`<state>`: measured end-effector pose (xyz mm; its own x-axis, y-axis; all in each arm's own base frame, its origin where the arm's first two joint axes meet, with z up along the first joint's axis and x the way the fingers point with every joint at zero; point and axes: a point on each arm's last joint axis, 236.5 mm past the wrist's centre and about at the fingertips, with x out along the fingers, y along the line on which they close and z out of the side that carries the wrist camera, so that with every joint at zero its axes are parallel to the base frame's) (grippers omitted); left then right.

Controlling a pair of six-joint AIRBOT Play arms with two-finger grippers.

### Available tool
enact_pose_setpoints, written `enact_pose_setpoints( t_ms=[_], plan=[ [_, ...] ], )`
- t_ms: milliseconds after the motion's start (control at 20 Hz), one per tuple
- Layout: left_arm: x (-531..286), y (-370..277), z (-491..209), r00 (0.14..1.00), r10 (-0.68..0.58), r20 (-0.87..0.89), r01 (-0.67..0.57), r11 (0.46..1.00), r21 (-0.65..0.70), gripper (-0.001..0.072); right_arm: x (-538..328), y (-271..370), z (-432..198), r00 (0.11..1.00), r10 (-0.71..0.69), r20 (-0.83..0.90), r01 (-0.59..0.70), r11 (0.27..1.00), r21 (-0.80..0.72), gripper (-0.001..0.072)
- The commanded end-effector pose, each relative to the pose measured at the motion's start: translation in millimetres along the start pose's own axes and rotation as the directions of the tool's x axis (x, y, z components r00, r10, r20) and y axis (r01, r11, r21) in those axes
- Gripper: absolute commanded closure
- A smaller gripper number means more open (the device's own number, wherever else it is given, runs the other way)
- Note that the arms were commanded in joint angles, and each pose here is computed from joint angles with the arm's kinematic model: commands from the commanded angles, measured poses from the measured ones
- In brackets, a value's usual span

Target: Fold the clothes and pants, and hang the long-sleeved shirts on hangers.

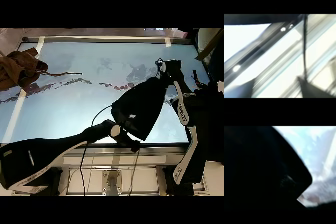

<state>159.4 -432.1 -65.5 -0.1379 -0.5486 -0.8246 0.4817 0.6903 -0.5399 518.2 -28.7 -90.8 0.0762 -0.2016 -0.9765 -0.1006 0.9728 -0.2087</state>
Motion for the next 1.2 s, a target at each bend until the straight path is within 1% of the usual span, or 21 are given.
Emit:
enact_pose_setpoints(
  t_ms=[0,150,250,300,350,400,450,500,550,600,650,700,750,800,850,900,950,1000,1150],
  plan=[
    [-23.3,6.7,14.6,1.000,-0.021,0.014,0.021,0.998,-0.053,0.0023,0.3,9.3,-16.2,0.997,0.034,-0.071,-0.033,0.999,0.006,0.0682],
    [-90.5,21.8,61.6,0.981,-0.037,0.188,0.056,0.994,-0.096,0.0023,-2.2,14.0,-31.4,0.990,0.050,-0.136,-0.046,0.998,0.032,0.0682],
    [-154.6,31.3,90.7,0.937,-0.039,0.346,0.079,0.992,-0.100,0.0023,-5.7,22.7,-38.5,0.983,0.088,-0.164,-0.083,0.996,0.038,0.0678],
    [-192.0,37.8,103.1,0.900,-0.026,0.436,0.069,0.994,-0.082,0.0024,-10.9,31.0,-35.8,0.981,0.127,-0.148,-0.122,0.992,0.044,0.0614],
    [-225.6,48.3,110.8,0.860,0.007,0.510,0.036,0.996,-0.076,0.0024,-17.8,38.3,-29.7,0.980,0.164,-0.115,-0.159,0.986,0.049,0.0493],
    [-258.9,61.2,114.9,0.816,0.052,0.576,-0.010,0.997,-0.076,0.0025,-27.4,47.0,-22.3,0.975,0.207,-0.074,-0.204,0.977,0.056,0.0459],
    [-286.9,72.6,116.3,0.774,0.091,0.626,-0.048,0.995,-0.085,0.0026,-38.9,59.2,-14.1,0.964,0.266,-0.029,-0.264,0.963,0.061,0.0459],
    [-313.5,84.5,116.0,0.732,0.129,0.669,-0.080,0.991,-0.103,0.0050,-51.0,75.6,-6.6,0.940,0.340,0.011,-0.340,0.938,0.067,0.0458],
    [-336.0,95.7,114.4,0.693,0.165,0.702,-0.110,0.986,-0.124,0.0076,-67.0,101.9,3.3,0.891,0.451,0.058,-0.454,0.888,0.070,0.0458],
    [-353.9,105.3,112.2,0.660,0.197,0.725,-0.134,0.980,-0.144,0.0086,-82.7,125.8,15.5,0.827,0.552,0.110,-0.561,0.825,0.075,0.0453],
    [-370.8,114.8,109.4,0.627,0.229,0.744,-0.158,0.973,-0.166,0.0086,-101.3,148.6,32.7,0.748,0.638,0.182,-0.658,0.749,0.077,0.0397],
    [-385.0,123.5,106.3,0.598,0.259,0.758,-0.181,0.965,-0.187,0.0086,-118.1,162.6,53.4,0.683,0.679,0.268,-0.718,0.692,0.075,0.0373],
    [-399.7,131.7,102.6,0.567,0.288,0.772,-0.200,0.957,-0.210,0.0086,-129.8,169.0,68.3,0.644,0.689,0.331,-0.744,0.665,0.066,0.0373],
    [-412.7,138.2,98.7,0.539,0.312,0.783,-0.214,0.949,-0.231,0.0085,-136.9,167.0,79.1,0.637,0.673,0.376,-0.739,0.672,0.049,0.0373],
    [-425.0,143.2,94.7,0.512,0.330,0.793,-0.221,0.943,-0.250,0.0086,-140.0,160.1,84.6,0.650,0.647,0.398,-0.715,0.698,0.034,0.0368],
    [-434.9,147.0,91.4,0.490,0.344,0.801,-0.222,0.938,-0.267,0.0085,-140.2,148.8,86.1,0.671,0.620,0.406,-0.688,0.725,0.030,0.0303],
    [-442.4,150.2,88.5,0.473,0.355,0.806,-0.223,0.934,-0.281,0.0085,-138.7,137.9,82.8,0.688,0.608,0.396,-0.674,0.738,0.038,0.0134],
    [-447.0,153.0,86.8,0.462,0.364,0.809,-0.223,0.930,-0.291,0.0086,-134.6,128.8,77.3,0.700,0.606,0.377,-0.670,0.741,0.053,0.0104],
    [-446.9,156.3,86.8,0.462,0.372,0.805,-0.229,0.927,-0.297,0.0085,-109.5,98.9,54.8,0.749,0.595,0.290,-0.645,0.755,0.118,0.0097]
  ],
)
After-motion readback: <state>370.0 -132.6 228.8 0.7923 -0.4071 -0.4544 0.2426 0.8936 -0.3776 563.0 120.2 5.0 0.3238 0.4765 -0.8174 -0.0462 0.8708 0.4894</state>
